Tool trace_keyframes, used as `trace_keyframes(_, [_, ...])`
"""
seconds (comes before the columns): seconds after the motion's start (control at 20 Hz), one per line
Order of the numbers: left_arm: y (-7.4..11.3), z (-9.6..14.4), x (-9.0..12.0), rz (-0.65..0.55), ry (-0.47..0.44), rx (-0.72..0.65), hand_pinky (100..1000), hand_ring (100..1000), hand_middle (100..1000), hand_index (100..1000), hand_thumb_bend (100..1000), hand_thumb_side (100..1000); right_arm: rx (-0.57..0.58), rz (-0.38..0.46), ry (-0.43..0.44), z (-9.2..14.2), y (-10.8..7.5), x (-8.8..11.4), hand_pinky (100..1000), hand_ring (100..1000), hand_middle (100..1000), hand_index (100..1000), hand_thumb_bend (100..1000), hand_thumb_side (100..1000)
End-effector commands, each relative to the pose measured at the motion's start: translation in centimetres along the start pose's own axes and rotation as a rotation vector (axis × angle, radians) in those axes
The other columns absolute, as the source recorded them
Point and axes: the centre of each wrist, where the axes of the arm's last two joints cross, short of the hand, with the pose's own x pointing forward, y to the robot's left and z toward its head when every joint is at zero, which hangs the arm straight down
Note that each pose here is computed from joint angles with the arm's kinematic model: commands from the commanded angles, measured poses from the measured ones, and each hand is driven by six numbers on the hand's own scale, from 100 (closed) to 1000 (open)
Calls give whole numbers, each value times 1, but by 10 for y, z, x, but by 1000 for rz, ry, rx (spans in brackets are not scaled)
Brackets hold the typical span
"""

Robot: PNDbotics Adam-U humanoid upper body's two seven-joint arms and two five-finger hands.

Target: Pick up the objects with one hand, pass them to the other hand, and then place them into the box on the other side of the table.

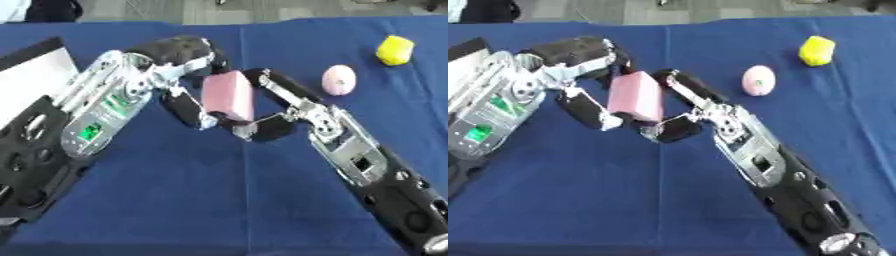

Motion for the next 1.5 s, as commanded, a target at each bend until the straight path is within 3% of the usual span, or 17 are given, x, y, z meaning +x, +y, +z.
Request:
trace_keyframes(0.05, [16,9,-10,-47,46,45,569,493,408,488,100,100,25,55,14,6,-6,-3,902,855,738,888,281,285])
trace_keyframes(0.25, [16,9,-10,-51,46,36,565,492,407,487,100,100,27,78,20,6,-6,-3,914,860,750,906,278,381])
trace_keyframes(0.7, [16,11,-12,-56,62,24,560,488,401,481,100,100,43,95,31,9,-7,-4,927,868,761,918,270,399])
trace_keyframes(0.95, [16,11,-14,-55,67,17,557,486,399,479,100,100,61,98,31,11,-7,-5,950,882,790,941,250,470])
trace_keyframes(1.0, [15,11,-14,-54,68,18,557,486,399,479,100,100,66,97,29,11,-7,-4,952,883,793,942,244,463])
trace_keyframes(1.1, [15,10,-14,-52,69,18,557,486,399,479,100,100,82,92,21,11,-6,-4,961,888,804,948,243,320])
trace_keyframes(1.15, [15,10,-14,-52,69,19,556,486,399,479,100,100,94,87,14,11,-6,-4,967,887,807,951,310,149])
trace_keyframes(1.2, [15,10,-14,-51,69,20,556,486,398,479,100,100,109,78,5,11,-6,-3,968,886,808,951,339,100])
trace_keyframes(1.35, [15,10,-14,-49,72,20,554,486,398,478,100,100,135,52,4,11,-6,-4,961,874,799,939,339,100])
trace_keyframes(1.5, [15,10,-15,-50,76,18,553,485,397,477,100,100,139,37,19,12,-7,-5,959,871,797,936,172,100])
